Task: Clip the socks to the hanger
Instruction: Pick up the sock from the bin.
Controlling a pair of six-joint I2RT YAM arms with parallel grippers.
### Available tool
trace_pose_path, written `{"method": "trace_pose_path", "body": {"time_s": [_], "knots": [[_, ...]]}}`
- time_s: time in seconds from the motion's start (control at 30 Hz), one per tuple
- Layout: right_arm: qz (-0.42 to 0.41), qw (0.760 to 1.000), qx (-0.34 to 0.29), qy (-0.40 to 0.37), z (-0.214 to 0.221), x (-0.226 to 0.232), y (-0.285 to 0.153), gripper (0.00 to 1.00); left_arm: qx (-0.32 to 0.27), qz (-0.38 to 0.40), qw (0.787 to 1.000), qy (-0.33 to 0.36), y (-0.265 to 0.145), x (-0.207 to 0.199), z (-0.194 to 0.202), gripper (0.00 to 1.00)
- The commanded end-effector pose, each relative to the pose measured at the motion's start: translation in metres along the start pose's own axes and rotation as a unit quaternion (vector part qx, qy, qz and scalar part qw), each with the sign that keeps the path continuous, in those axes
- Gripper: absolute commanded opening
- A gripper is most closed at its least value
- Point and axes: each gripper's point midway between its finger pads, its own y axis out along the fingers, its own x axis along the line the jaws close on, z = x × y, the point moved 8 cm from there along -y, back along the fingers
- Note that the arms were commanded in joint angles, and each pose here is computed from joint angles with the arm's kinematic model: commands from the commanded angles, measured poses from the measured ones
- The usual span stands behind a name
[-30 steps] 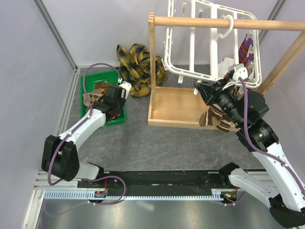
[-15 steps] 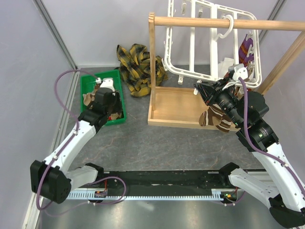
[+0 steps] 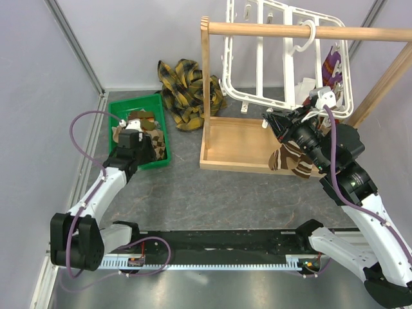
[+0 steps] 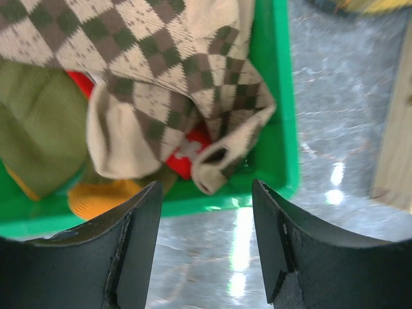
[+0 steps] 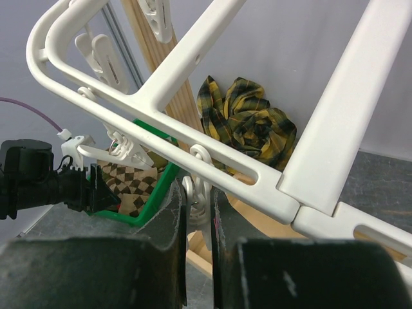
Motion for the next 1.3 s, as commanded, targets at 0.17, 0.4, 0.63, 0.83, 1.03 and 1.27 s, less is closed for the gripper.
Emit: {"method": "trace_pose_path", "body": {"time_s": [0.17, 0.4, 0.63, 0.83, 1.03, 1.27], "knots": [[-0.016, 1.0, 0.007, -0.01, 0.005, 0.001, -0.002, 0.0, -0.049, 0.138, 0.985, 0.093, 0.015, 0.006, -0.017, 0.59], [-0.018, 1.0, 0.002, -0.012, 0.002, 0.002, -0.005, 0.0, -0.016, 0.148, 0.984, 0.094, 0.032, 0.008, -0.003, 0.5], [-0.017, 1.0, -0.002, -0.015, 0.002, 0.002, -0.008, 0.0, -0.011, 0.143, 0.987, 0.078, 0.035, 0.013, 0.006, 0.5], [-0.018, 1.0, -0.003, -0.015, 0.002, 0.002, -0.008, 0.0, 0.016, 0.138, 0.988, 0.072, 0.043, 0.015, 0.016, 0.49], [-0.019, 1.0, -0.005, -0.015, 0.002, 0.002, -0.008, 0.0, 0.034, 0.128, 0.989, 0.06, 0.05, 0.017, 0.022, 0.42], [-0.022, 1.0, -0.002, -0.011, 0.004, 0.003, -0.007, 0.0, 0.036, 0.126, 0.99, 0.055, 0.048, 0.016, 0.021, 0.26]]}}
